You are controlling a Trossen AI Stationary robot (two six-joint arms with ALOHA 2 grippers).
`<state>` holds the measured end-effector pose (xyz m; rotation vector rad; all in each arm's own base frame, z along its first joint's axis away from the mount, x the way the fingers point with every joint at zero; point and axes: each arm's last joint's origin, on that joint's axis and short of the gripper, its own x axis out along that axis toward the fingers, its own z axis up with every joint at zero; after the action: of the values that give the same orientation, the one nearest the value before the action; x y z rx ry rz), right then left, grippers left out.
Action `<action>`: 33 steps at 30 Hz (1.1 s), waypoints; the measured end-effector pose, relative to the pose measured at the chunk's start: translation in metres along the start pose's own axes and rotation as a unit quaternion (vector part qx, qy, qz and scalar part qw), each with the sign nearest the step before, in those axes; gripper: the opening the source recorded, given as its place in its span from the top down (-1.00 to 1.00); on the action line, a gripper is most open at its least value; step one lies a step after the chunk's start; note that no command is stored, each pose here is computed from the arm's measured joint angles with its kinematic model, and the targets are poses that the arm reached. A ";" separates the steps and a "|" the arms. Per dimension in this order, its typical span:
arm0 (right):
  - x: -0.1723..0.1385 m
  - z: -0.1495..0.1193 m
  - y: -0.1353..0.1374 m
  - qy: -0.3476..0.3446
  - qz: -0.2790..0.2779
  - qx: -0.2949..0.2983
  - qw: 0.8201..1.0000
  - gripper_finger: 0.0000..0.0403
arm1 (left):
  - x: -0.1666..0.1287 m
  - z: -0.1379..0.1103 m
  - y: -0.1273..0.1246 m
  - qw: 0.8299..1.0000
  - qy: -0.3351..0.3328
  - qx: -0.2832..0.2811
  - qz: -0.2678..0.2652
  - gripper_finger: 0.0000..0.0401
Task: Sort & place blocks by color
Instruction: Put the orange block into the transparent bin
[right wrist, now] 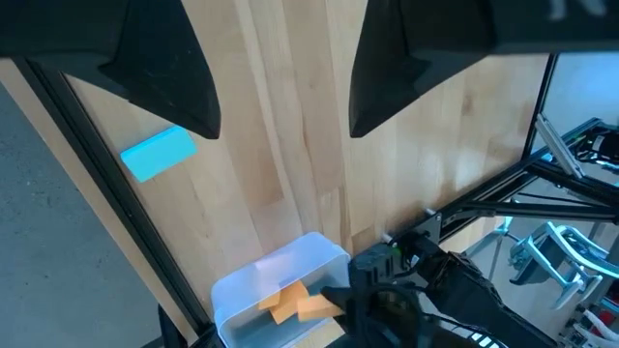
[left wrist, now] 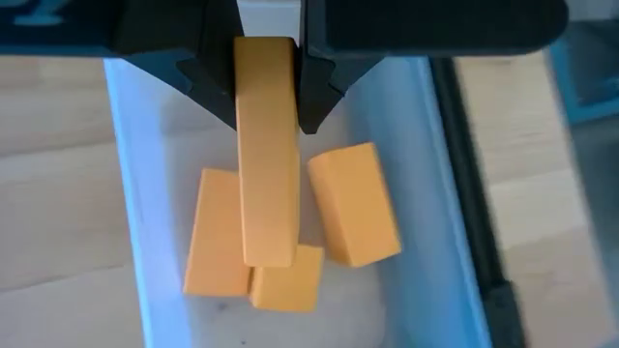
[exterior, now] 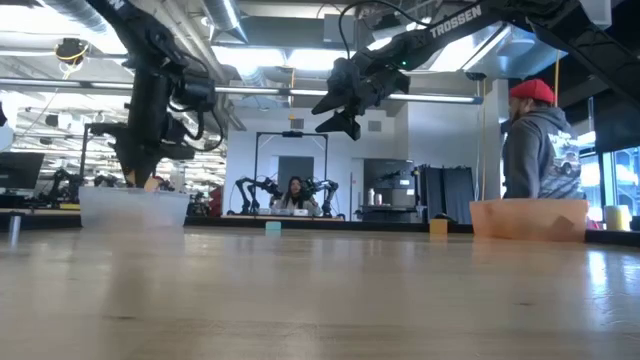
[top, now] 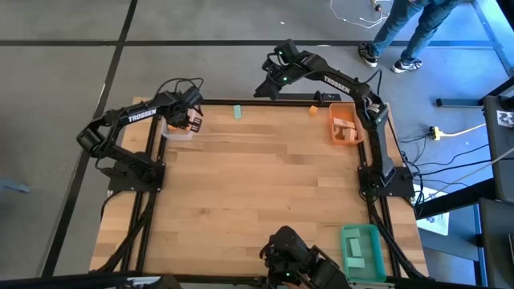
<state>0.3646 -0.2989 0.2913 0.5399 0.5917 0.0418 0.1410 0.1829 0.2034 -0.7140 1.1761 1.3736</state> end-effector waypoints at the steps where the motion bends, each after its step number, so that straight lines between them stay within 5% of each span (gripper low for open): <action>1: 0.000 0.000 0.000 0.000 0.000 0.000 1.000 -0.13 | 0.003 0.000 0.000 1.000 -0.002 -0.006 -0.006 0.77; 11: 0.000 0.000 0.000 0.000 0.001 0.001 1.000 -0.13 | 0.018 -0.003 0.008 1.000 0.006 -0.027 -0.012 0.46; 18: 0.000 0.000 0.000 0.000 0.000 0.004 1.000 -0.13 | 0.018 -0.001 0.007 0.999 -0.006 -0.031 -0.012 0.43; 27: 0.000 -0.001 0.000 0.003 -0.002 0.007 1.000 -0.13 | -0.020 0.029 0.002 0.995 -0.072 -0.009 -0.062 0.43; 33: -0.001 -0.005 -0.007 0.016 -0.123 0.070 0.990 -0.13 | -0.041 0.044 -0.006 0.984 -0.101 0.012 -0.145 0.43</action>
<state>0.3605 -0.3026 0.2847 0.5994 0.6922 -0.2257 0.1630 0.2083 0.2531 -0.6833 0.8887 1.1557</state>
